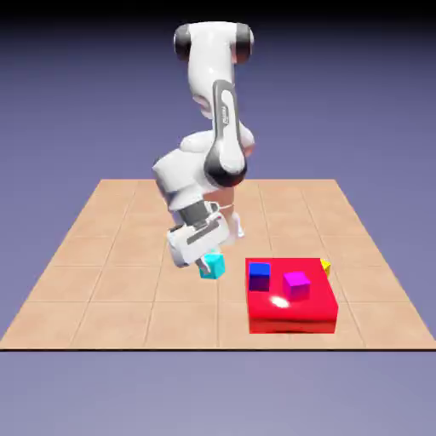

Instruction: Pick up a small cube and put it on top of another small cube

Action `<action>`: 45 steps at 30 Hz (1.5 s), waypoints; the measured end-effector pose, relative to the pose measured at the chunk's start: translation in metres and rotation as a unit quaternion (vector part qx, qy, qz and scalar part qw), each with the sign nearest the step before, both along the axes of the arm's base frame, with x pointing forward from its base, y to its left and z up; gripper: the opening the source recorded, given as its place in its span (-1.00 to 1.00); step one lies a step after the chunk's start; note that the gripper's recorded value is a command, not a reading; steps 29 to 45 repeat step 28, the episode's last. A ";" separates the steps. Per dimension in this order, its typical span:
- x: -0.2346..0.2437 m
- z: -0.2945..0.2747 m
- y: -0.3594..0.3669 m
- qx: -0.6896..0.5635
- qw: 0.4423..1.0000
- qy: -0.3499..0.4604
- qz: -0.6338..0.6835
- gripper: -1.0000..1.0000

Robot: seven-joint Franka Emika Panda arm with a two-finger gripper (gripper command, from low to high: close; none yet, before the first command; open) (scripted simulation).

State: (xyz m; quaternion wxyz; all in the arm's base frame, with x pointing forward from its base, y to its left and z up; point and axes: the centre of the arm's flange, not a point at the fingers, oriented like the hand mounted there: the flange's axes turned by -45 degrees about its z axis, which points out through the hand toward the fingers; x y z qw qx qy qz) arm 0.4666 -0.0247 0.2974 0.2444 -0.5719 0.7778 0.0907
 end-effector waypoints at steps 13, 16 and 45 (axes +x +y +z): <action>0.034 0.064 0.144 -0.095 0.919 -0.011 0.382 -1.00; 0.034 0.077 0.174 -0.125 0.882 -0.008 0.455 -1.00; 0.005 -0.037 0.205 -0.130 0.841 0.041 0.523 1.00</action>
